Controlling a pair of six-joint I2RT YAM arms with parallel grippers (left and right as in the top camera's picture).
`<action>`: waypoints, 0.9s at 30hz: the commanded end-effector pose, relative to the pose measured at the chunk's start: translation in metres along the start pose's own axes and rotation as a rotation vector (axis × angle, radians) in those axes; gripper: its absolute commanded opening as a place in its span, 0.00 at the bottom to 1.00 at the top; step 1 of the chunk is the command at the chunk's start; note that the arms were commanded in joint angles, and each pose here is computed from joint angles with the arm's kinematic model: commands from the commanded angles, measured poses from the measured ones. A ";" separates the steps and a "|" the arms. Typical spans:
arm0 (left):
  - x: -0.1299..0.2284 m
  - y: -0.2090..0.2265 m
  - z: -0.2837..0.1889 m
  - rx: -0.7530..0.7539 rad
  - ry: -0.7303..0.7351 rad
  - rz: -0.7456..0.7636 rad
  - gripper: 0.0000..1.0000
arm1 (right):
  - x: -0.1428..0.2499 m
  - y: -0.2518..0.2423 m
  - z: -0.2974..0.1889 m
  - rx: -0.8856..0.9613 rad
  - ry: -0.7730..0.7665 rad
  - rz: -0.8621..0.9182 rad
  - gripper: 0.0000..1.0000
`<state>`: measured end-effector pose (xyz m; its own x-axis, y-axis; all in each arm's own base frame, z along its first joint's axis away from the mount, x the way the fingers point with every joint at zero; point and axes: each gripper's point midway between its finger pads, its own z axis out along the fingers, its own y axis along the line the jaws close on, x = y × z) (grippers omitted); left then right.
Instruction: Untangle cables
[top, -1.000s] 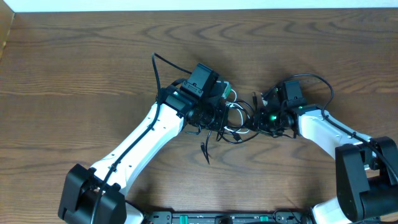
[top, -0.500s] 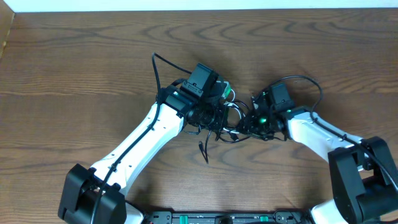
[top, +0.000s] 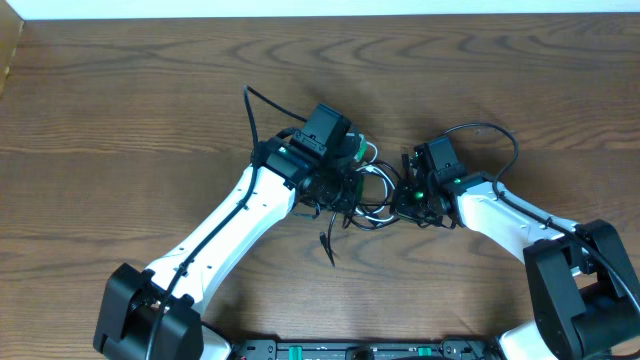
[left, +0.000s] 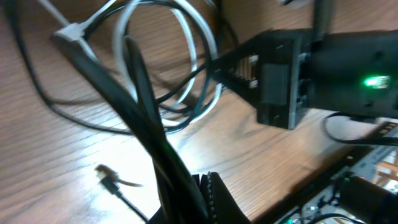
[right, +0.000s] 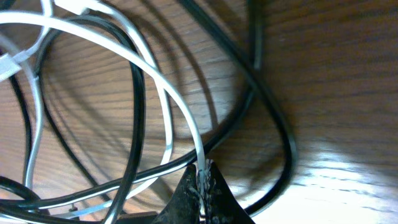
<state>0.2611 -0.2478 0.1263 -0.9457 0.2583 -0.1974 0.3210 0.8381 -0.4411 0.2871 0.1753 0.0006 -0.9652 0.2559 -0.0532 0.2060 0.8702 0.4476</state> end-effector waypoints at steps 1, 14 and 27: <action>-0.001 0.016 -0.003 -0.091 -0.012 0.003 0.08 | 0.000 -0.009 0.002 0.047 -0.014 0.001 0.01; 0.006 0.098 -0.028 -0.430 -0.011 -0.118 0.08 | -0.062 -0.068 -0.081 0.414 -0.189 -0.208 0.01; 0.000 0.180 -0.068 -0.472 -0.081 -0.396 0.08 | -0.120 -0.144 -0.269 0.635 -0.640 0.118 0.01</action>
<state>0.3110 -0.0836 0.1049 -0.9825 -0.0821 -0.1672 -0.0703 0.9947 -0.0752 0.3421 -0.0524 0.1699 -0.7451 0.3462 -0.5701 0.4257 0.9048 -0.0070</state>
